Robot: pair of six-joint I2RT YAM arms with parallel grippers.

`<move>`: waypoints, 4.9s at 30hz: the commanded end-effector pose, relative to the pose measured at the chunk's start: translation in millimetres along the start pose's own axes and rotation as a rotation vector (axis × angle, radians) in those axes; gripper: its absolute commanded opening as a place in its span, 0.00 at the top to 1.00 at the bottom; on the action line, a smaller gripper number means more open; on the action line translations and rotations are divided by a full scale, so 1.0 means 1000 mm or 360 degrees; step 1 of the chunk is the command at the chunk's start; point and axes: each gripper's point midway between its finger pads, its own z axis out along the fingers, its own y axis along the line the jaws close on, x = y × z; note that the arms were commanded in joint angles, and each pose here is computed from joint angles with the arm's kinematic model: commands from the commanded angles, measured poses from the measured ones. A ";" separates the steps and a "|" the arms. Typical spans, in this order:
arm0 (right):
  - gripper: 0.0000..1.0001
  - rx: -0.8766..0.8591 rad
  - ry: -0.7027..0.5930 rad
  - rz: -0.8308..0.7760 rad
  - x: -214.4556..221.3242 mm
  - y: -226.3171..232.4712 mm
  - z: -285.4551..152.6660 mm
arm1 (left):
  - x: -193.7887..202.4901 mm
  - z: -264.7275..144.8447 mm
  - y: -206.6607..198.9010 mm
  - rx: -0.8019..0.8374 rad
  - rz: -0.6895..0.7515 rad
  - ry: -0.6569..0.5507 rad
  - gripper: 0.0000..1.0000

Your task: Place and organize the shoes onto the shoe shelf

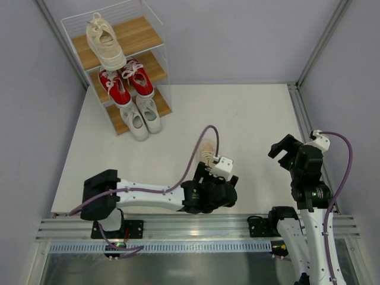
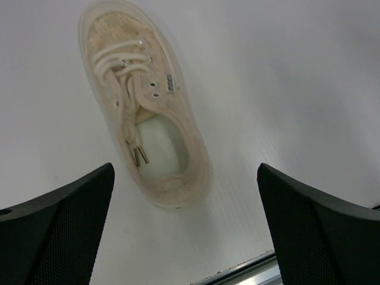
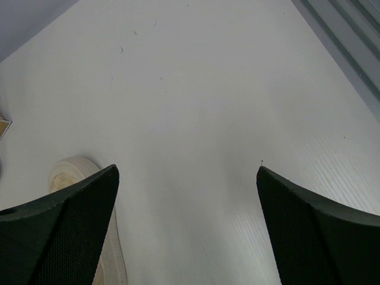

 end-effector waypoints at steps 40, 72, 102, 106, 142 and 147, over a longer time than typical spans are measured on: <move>0.03 -0.0013 0.0080 -0.0020 0.001 0.008 0.010 | 0.067 0.073 -0.003 -0.0248 -0.0308 -0.0233 0.00; 0.03 -0.0024 0.0104 -0.0064 0.000 0.009 0.010 | 0.129 0.113 -0.008 -0.0305 -0.0285 -0.0029 0.50; 0.03 -0.0094 0.0032 -0.0044 -0.006 0.014 -0.002 | -0.155 0.024 0.048 -0.0502 -0.0167 -0.0328 1.00; 0.03 -0.0092 0.0020 -0.0045 -0.008 0.014 -0.005 | -0.196 0.004 0.060 -0.0523 -0.0141 -0.0430 1.00; 0.03 -0.0122 0.0145 -0.0003 0.028 0.010 0.010 | 0.123 0.014 0.100 -0.0486 -0.0263 0.0066 0.70; 0.03 -0.0130 0.0152 -0.0013 0.030 0.009 0.010 | 0.154 0.026 0.101 -0.0557 -0.0250 0.0130 0.23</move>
